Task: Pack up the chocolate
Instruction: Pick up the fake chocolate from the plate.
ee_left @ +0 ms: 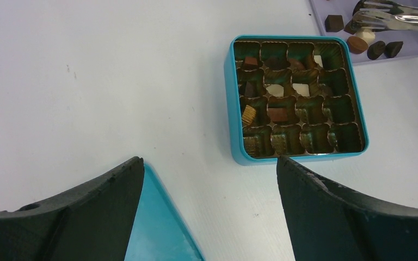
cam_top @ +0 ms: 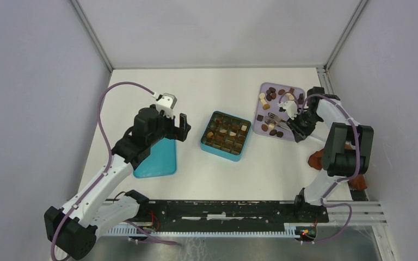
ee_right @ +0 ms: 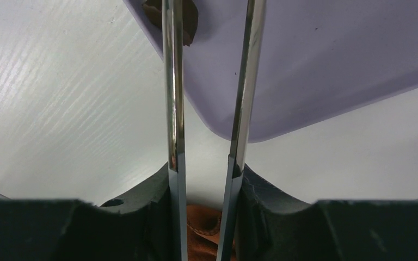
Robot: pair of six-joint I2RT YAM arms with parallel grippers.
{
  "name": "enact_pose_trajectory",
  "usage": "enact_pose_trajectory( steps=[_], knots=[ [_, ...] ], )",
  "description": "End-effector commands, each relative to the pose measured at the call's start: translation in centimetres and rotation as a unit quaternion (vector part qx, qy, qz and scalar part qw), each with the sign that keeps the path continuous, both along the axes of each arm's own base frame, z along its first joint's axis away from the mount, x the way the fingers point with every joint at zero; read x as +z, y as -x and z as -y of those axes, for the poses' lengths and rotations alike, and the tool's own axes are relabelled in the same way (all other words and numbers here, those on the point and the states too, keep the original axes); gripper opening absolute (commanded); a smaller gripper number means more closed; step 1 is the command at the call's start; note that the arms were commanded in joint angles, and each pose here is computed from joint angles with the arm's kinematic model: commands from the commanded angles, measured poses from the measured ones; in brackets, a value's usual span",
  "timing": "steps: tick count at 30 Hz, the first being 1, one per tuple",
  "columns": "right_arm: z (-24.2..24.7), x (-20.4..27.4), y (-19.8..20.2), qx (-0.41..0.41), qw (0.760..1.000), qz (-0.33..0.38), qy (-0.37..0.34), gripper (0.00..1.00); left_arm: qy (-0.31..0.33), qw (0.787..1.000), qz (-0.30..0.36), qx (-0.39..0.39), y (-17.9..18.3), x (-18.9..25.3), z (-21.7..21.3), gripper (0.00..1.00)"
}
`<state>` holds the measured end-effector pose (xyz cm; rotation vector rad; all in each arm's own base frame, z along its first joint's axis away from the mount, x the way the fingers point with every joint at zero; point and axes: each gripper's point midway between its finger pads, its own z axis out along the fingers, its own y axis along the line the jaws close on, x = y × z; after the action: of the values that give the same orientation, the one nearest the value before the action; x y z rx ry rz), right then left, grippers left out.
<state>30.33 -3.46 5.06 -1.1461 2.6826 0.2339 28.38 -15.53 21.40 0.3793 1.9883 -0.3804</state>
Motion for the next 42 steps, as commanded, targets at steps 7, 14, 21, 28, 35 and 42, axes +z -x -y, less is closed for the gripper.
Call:
enact_pose_trajectory(
  steps=[7, 14, 21, 28, 35, 42],
  knots=[
    [0.3, 1.1, -2.0, 0.003, 0.999, 0.007, 0.035, 0.36, -0.005, 1.0, 0.011, -0.016, -0.3, 0.3, 0.4, 0.96],
    [1.2, 1.7, -2.7, -0.011, 0.998, 0.021, 0.057, 0.0, -0.004, 1.0, 0.012, -0.017, -0.3, 0.4, 0.5, 0.96],
    [1.2, 1.9, -3.3, -0.019, 0.998, 0.035, 0.057, 0.0, -0.004, 1.0, 0.012, -0.017, -0.3, 0.4, 0.5, 0.96],
    [1.0, 2.8, -4.0, -0.027, 0.997, 0.054, 0.045, 0.0, -0.003, 1.0, 0.012, -0.017, -0.2, 0.4, 0.5, 0.96],
    [0.9, 3.5, -4.2, -0.032, 0.997, 0.063, 0.031, 0.0, -0.003, 1.0, 0.012, -0.015, -0.3, 0.4, 0.4, 0.96],
    [0.5, 4.9, -4.7, -0.032, 0.996, 0.083, 0.014, 0.0, -0.003, 1.0, 0.011, -0.016, -0.3, 0.3, 0.5, 0.96]
  ],
)
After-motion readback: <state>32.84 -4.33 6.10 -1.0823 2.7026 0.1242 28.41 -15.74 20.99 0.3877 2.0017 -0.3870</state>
